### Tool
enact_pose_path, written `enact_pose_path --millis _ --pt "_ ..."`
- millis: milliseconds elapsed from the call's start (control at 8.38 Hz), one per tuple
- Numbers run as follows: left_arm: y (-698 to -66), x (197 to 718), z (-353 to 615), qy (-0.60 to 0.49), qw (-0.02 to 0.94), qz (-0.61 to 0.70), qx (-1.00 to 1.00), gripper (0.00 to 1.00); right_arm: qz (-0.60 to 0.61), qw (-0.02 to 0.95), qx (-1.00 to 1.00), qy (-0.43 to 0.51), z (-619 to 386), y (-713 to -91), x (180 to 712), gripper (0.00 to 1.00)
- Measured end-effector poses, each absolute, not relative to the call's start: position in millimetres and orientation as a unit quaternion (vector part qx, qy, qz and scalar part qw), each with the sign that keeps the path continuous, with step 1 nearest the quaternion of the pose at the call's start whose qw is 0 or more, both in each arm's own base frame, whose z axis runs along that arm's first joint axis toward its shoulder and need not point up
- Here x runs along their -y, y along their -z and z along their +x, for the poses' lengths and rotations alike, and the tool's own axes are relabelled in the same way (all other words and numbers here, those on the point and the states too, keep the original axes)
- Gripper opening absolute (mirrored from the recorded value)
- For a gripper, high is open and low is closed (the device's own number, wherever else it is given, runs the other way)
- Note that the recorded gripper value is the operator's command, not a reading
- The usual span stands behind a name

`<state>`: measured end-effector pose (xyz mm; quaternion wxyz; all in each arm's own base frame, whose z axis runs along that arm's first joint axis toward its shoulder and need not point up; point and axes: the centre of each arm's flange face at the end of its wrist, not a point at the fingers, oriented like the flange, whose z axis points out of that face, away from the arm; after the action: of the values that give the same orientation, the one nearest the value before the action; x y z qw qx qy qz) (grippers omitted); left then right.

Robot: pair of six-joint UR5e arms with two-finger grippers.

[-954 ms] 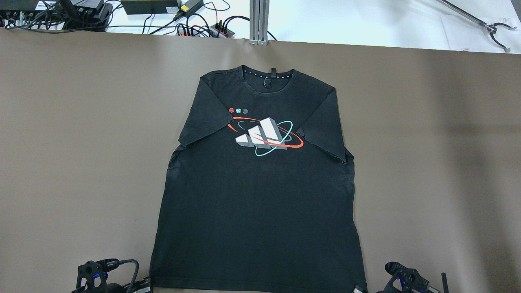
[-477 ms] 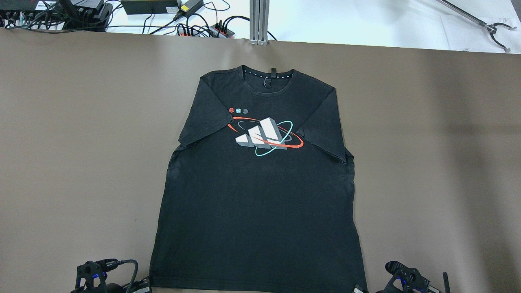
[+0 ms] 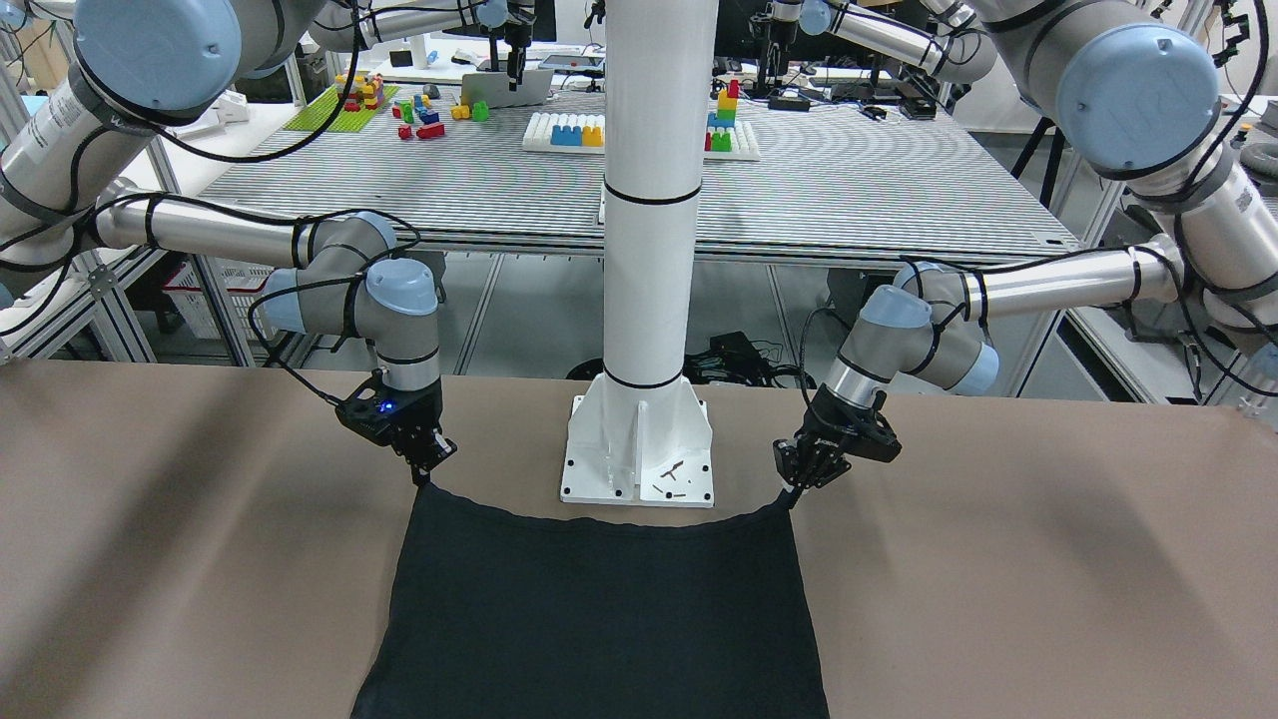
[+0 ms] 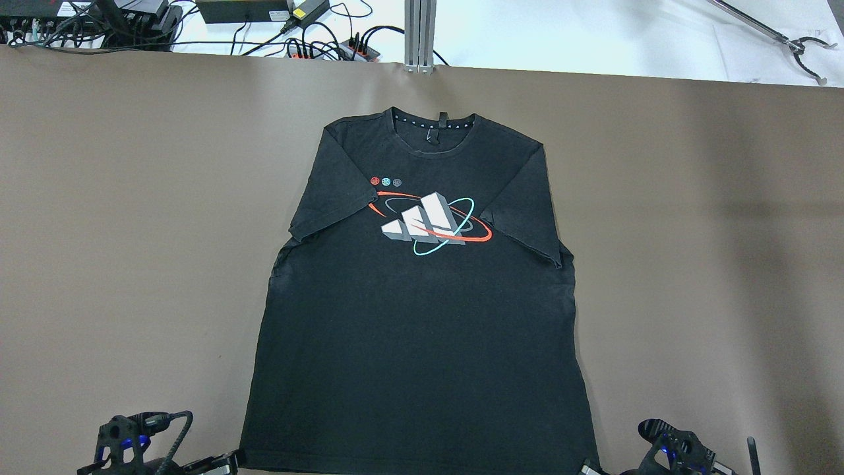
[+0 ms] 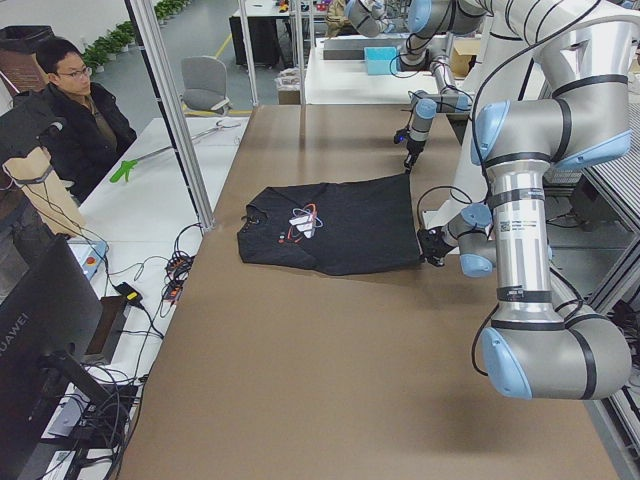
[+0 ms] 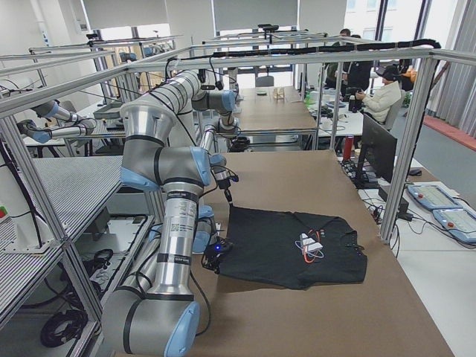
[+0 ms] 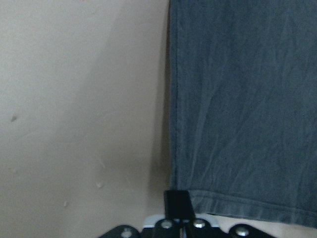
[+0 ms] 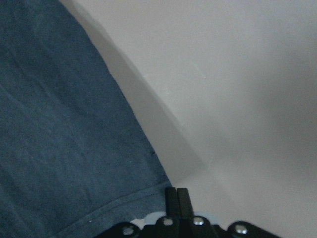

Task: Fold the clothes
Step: 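Lift the hem with both grippers and carry it toward the collar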

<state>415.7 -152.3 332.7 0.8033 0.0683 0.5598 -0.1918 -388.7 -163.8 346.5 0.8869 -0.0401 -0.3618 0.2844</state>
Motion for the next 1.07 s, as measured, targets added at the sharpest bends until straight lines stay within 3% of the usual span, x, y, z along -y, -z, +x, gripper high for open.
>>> enact_pose_path --millis 596,1074 --pt "-291.7 177.8 372.7 0.202 0.778 0.066 -0.592 0.0 0.003 0.898 0.381 -0.221 -360.1 -293.8 212.9 0.0" --pt "-269.1 323.0 409.6 0.199 0.787 0.12 -0.572 0.0 0.049 0.911 0.372 -0.172 -348.9 -294.0 360.3 0.0"
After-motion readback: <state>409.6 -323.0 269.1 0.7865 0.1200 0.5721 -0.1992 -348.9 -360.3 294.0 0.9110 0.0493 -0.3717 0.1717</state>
